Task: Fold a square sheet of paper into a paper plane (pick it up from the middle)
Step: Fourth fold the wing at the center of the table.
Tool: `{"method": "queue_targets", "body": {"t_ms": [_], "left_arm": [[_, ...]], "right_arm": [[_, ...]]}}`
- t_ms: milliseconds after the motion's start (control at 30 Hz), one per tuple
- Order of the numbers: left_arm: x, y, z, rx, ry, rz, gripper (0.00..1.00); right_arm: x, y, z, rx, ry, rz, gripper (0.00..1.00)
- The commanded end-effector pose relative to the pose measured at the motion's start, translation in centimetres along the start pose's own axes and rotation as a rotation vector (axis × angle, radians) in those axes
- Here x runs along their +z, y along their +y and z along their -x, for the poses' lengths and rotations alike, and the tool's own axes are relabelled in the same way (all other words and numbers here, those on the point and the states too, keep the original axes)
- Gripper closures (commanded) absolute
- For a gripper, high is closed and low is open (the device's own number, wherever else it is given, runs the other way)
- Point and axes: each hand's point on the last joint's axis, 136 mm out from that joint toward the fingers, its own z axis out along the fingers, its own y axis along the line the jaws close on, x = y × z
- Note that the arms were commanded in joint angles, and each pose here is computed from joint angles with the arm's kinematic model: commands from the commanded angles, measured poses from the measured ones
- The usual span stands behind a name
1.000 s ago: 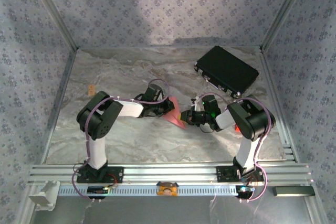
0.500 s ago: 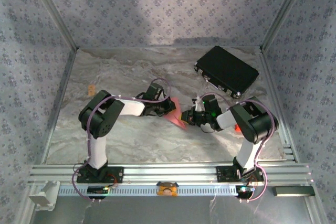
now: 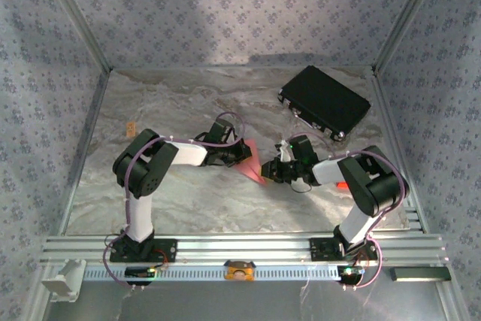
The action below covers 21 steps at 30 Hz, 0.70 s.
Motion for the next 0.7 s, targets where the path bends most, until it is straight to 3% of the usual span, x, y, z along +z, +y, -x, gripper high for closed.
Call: {"method": "queue_targets", "body": {"t_ms": [0,233,533,667], "left_arm": [[0.5,1.9,-0.5,-0.015,0.027,0.06,0.93],[0.5,2.0,-0.5,-0.018,0.029,0.06,0.93],[0.5,1.8,-0.5,-0.014,0.028,0.054,0.93],[0.5,1.8,-0.5,-0.017,0.027,0.055,0.93]], "right_arm": [[-0.2,-0.7,-1.1,0.002,0.042,-0.049,0.86],[-0.1,-1.3,-1.8,0.022,0.06,-0.061,0.88],[-0.5,-1.1,-2.0,0.01,0.066,-0.072,0.8],[-0.7,-1.6,-2.4,0.013,0.074,-0.096,0.85]]}}
